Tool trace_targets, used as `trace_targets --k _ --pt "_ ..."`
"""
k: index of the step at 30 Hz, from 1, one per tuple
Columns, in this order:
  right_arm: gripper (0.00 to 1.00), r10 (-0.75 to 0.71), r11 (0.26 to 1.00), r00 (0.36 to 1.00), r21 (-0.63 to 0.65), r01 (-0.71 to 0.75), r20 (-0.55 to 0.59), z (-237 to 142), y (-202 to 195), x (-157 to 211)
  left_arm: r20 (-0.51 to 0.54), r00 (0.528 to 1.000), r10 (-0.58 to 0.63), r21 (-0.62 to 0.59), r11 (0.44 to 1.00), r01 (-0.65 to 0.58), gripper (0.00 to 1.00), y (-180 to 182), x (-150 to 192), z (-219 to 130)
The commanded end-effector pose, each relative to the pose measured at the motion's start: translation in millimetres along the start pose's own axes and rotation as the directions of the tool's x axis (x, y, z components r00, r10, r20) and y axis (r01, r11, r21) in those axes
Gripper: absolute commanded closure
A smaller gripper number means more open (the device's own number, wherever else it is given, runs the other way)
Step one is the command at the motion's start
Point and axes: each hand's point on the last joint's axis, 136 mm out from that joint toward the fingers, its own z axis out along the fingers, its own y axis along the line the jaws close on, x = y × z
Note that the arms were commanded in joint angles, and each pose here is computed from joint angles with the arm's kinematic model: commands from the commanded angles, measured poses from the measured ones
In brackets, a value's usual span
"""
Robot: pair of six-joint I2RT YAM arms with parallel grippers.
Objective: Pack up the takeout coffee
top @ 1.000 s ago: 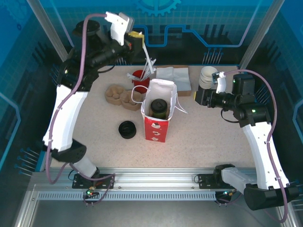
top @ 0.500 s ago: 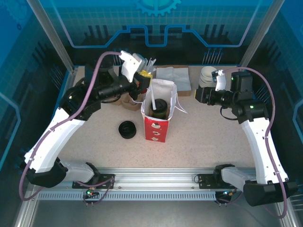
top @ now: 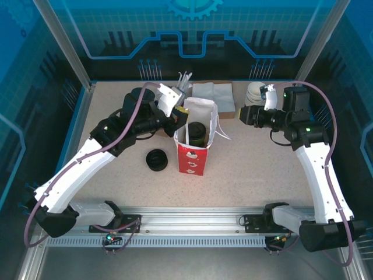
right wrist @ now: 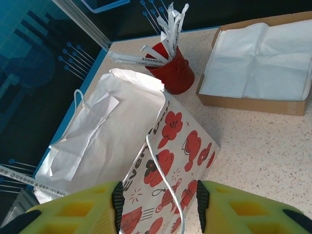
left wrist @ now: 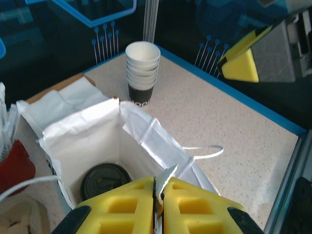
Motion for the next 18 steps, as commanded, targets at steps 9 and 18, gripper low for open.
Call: trace_targets --k 9,18 --pt "0.52 0.029 0.996 0.999 0.088 -0.031 0.031 49 -22 -36 -0.031 0.998 -0.055 -0.013 0.998 0.054 0.87 6 35 20" --pt "0.54 0.057 0.980 0.998 0.193 -0.051 -0.029 104 -38 -49 -0.052 0.997 -0.062 -0.032 0.998 0.061 0.74 12 42 23"
